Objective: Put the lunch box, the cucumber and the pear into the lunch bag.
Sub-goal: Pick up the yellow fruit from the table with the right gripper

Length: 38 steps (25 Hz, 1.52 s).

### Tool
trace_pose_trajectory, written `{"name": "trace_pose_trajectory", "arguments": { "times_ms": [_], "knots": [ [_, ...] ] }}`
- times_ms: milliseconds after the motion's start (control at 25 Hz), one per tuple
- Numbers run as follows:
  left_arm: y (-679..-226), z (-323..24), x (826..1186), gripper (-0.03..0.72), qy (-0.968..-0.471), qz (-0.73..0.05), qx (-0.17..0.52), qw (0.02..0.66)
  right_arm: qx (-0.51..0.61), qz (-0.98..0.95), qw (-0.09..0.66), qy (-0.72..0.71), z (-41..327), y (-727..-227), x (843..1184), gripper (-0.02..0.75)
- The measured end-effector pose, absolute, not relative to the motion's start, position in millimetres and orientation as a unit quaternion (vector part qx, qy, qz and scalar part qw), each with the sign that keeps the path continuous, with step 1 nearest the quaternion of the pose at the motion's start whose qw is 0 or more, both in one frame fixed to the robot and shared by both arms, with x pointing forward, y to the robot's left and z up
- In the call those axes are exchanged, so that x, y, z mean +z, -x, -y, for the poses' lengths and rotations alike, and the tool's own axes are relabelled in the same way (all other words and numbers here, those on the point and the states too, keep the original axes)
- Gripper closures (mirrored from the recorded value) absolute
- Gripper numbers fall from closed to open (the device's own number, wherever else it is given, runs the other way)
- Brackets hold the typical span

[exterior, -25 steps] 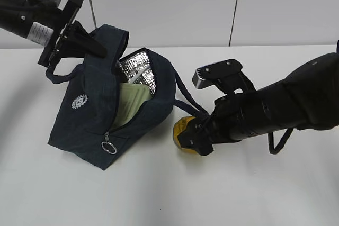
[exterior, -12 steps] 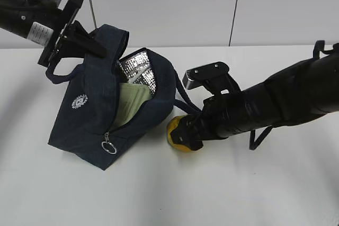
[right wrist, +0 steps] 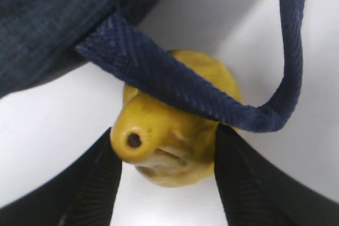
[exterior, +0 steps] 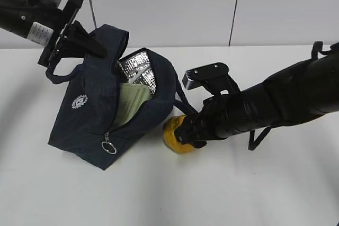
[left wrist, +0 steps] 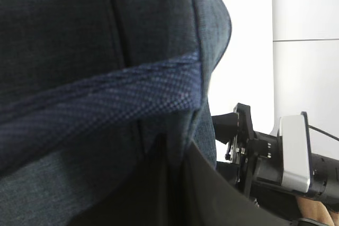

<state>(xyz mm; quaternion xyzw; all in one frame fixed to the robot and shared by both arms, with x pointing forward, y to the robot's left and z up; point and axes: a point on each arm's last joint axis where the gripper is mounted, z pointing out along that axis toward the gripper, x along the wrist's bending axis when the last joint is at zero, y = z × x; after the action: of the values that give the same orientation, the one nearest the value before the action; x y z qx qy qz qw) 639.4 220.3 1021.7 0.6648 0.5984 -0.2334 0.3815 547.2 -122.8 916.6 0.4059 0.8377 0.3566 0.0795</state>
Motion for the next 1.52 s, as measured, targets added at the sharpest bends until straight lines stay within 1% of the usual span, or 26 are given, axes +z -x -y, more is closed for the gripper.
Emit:
{"name": "trace_pose_trajectory", "arguments": {
  "times_ms": [200,360,480,720,1200,1520],
  "knots": [
    [-639.4,-220.3,1021.7,0.686,-0.665,-0.598,-0.233,0.382,0.359,-0.841,0.09,-0.394,123.5,-546.6,923.6,0.335],
    [-639.4,-220.4,1021.7,0.686,-0.665,-0.598,-0.233,0.381,0.356,-0.863,0.088,-0.346,123.3,-539.5,931.4,0.259],
    [-639.3,-220.4,1021.6,0.686,-0.665,-0.598,-0.233,0.381,0.341,-0.884,0.066,-0.312,125.1,-527.4,930.0,0.232],
    [-639.2,-220.6,1021.3,0.686,-0.667,-0.598,-0.232,0.379,0.321,-0.897,0.036,-0.3,130.8,-510.0,920.0,0.227],
    [-639.2,-220.7,1021.2,0.686,-0.667,-0.598,-0.232,0.379,0.343,-0.891,0.049,-0.292,128.4,-512.8,922.9,0.226],
    [-639.1,-221.0,1020.8,0.686,-0.669,-0.598,-0.23,0.377,0.395,-0.868,0.085,-0.289,126.8,-515.3,924.3,0.226]
  ]
}}
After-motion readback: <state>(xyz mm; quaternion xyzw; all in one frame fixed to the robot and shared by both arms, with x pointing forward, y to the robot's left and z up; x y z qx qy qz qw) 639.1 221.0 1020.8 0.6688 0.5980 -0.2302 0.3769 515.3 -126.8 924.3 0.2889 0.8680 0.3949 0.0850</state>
